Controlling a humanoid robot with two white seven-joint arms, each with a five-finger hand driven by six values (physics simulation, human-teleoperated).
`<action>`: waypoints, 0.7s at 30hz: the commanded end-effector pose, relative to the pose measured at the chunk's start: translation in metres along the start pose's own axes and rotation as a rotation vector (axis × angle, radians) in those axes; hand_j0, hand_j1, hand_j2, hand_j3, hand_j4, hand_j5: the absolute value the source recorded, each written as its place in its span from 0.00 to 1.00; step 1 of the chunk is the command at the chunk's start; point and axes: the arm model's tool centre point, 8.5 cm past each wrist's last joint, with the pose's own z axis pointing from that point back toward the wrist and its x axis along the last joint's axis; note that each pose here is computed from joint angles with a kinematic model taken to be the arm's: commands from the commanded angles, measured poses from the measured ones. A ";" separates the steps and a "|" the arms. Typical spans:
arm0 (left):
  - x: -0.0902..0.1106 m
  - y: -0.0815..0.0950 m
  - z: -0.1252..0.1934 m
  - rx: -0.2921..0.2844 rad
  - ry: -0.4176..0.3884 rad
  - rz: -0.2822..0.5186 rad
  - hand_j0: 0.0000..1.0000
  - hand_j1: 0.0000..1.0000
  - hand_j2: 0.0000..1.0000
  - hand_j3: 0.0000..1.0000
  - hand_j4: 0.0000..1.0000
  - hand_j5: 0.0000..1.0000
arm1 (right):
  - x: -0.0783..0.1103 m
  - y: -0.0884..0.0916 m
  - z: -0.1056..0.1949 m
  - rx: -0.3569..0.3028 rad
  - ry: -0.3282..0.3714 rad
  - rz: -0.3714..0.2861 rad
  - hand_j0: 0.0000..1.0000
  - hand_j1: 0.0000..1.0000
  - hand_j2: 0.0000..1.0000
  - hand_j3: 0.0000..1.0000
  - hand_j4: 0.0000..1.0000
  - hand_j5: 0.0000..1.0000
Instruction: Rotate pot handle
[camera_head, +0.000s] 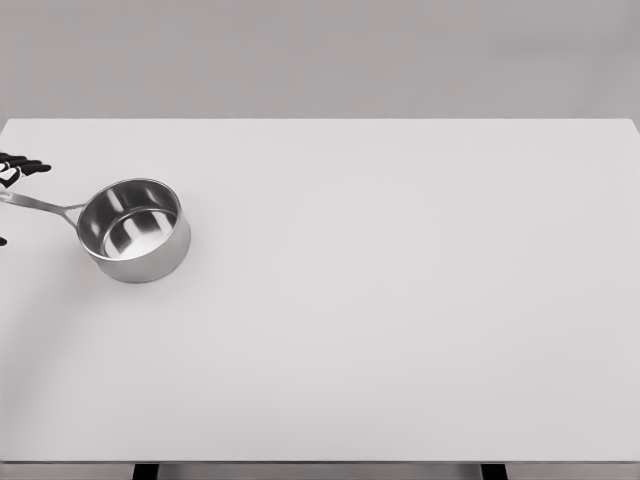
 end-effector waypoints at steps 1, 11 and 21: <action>0.001 0.003 0.000 0.010 -0.005 0.005 1.00 1.00 1.00 1.00 1.00 1.00 | 0.000 0.000 0.000 0.000 0.000 0.000 1.00 1.00 1.00 1.00 1.00 1.00; 0.077 0.054 -0.006 0.172 -0.261 -0.008 1.00 1.00 1.00 1.00 1.00 1.00 | 0.000 0.000 0.000 0.000 0.000 0.000 1.00 1.00 1.00 1.00 1.00 1.00; 0.117 0.071 -0.004 0.231 -0.382 -0.019 1.00 1.00 1.00 1.00 1.00 1.00 | 0.000 0.000 0.000 0.000 0.000 0.000 1.00 1.00 1.00 1.00 1.00 1.00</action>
